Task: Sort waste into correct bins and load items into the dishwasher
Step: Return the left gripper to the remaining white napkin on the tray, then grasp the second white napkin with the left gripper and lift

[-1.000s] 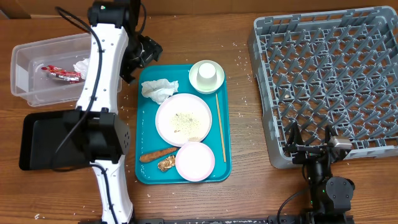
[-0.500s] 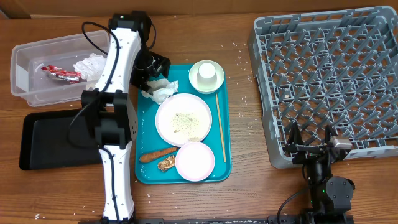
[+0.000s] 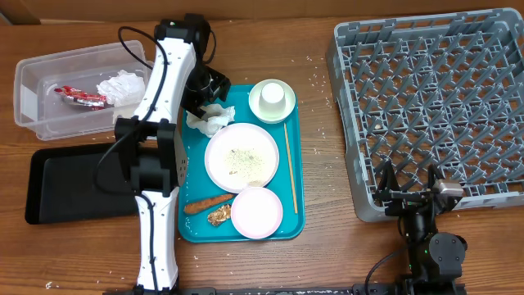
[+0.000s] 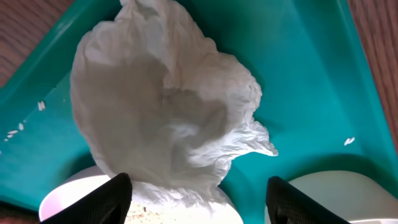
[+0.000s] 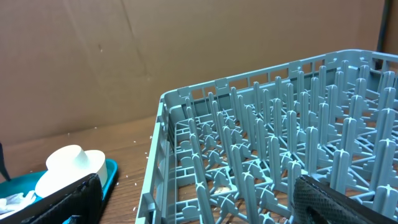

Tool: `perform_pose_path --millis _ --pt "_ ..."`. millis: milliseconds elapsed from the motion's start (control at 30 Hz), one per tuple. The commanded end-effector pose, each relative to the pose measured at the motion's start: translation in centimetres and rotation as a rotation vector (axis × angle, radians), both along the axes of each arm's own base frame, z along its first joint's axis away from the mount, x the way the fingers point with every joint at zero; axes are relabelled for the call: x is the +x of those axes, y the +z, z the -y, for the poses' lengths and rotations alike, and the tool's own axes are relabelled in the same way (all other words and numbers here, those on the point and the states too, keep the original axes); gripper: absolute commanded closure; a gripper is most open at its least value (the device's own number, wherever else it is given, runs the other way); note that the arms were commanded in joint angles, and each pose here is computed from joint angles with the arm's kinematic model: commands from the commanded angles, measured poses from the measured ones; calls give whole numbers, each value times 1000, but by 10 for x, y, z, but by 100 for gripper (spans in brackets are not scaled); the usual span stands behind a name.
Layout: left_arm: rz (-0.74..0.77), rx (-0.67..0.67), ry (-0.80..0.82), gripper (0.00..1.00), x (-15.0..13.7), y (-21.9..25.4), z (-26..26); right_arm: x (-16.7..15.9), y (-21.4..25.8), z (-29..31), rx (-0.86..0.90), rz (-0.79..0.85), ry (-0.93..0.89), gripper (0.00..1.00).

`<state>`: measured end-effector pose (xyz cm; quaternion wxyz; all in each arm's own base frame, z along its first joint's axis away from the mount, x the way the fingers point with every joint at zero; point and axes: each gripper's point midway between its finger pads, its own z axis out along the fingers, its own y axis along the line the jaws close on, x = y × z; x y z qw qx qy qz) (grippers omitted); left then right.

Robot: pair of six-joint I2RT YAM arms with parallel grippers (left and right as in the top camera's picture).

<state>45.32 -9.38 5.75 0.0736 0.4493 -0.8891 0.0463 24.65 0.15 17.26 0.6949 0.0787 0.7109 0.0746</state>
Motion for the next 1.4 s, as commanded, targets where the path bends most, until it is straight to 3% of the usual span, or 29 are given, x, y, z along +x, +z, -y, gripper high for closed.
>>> perform_pose_path --millis 0,200,733,1367 --pt "-32 44 -3 34 -6 -10 1 0 -2 -1 -7 2 7 0" --pt "-105 61 30 39 -23 -8 -1 0 -2 -1 -7 2 7 0" --pt "-89 166 17 40 -22 -9 -12 0 -2 -1 -7 2 7 0" --pt "-104 144 23 39 -25 -13 -6 0 -2 -1 -7 2 7 0"
